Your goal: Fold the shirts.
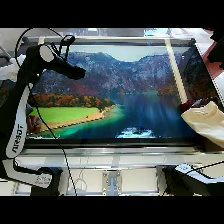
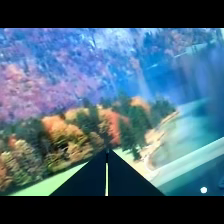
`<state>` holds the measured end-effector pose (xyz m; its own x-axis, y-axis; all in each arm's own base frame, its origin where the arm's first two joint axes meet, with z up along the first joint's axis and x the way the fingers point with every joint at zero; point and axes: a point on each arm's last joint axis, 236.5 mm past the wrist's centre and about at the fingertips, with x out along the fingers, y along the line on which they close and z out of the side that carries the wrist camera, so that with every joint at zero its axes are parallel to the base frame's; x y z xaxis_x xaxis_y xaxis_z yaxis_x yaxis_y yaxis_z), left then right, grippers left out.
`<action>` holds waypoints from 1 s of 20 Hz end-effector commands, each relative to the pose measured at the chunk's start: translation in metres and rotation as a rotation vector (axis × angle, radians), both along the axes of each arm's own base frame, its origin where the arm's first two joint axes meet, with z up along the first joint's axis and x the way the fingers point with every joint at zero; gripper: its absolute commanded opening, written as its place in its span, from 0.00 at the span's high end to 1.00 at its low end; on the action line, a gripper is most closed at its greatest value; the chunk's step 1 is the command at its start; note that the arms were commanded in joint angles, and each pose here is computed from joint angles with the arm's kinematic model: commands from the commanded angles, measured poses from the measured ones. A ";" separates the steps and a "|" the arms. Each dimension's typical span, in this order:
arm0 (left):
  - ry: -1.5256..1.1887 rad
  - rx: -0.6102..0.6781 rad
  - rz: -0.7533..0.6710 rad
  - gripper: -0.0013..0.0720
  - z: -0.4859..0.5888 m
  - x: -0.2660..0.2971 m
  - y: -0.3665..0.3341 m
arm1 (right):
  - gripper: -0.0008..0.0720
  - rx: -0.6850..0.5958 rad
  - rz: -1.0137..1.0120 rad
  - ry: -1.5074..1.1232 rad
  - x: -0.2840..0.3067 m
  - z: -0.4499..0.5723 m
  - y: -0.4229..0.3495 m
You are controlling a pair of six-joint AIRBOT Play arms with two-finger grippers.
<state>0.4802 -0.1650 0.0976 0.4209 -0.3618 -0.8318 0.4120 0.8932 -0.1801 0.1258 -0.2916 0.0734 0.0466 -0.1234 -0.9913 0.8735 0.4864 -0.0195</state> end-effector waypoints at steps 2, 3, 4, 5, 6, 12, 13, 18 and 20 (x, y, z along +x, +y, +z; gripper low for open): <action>0.021 -0.052 -0.013 0.97 0.003 -0.006 -0.012 | 0.50 0.067 -0.008 0.000 -0.003 -0.037 0.012; 0.025 -0.051 -0.015 0.97 0.003 -0.007 -0.012 | 0.50 0.071 -0.012 -0.023 0.002 -0.034 0.014; 0.026 -0.051 -0.015 0.97 0.003 -0.007 -0.011 | 0.50 0.066 -0.026 -0.063 0.011 -0.028 0.015; 0.025 -0.050 -0.014 0.97 0.003 -0.007 -0.011 | 0.50 0.050 -0.029 -0.142 0.027 -0.016 0.014; 0.025 -0.050 -0.014 0.97 0.003 -0.007 -0.011 | 0.50 0.035 -0.017 -0.252 0.051 0.001 0.014; 0.070 -0.038 -0.030 0.97 -0.002 -0.017 -0.010 | 0.51 0.015 0.178 -0.988 0.178 0.175 0.059; 0.077 -0.037 -0.032 0.97 -0.003 -0.018 -0.010 | 0.52 0.022 0.219 -1.063 0.188 0.197 0.073; 0.076 -0.042 -0.031 0.97 -0.003 -0.018 -0.011 | 0.52 0.131 0.579 -0.926 0.220 0.176 0.182; 0.102 -0.036 -0.040 0.97 -0.005 -0.024 -0.011 | 0.52 0.096 0.738 -0.769 0.227 0.147 0.219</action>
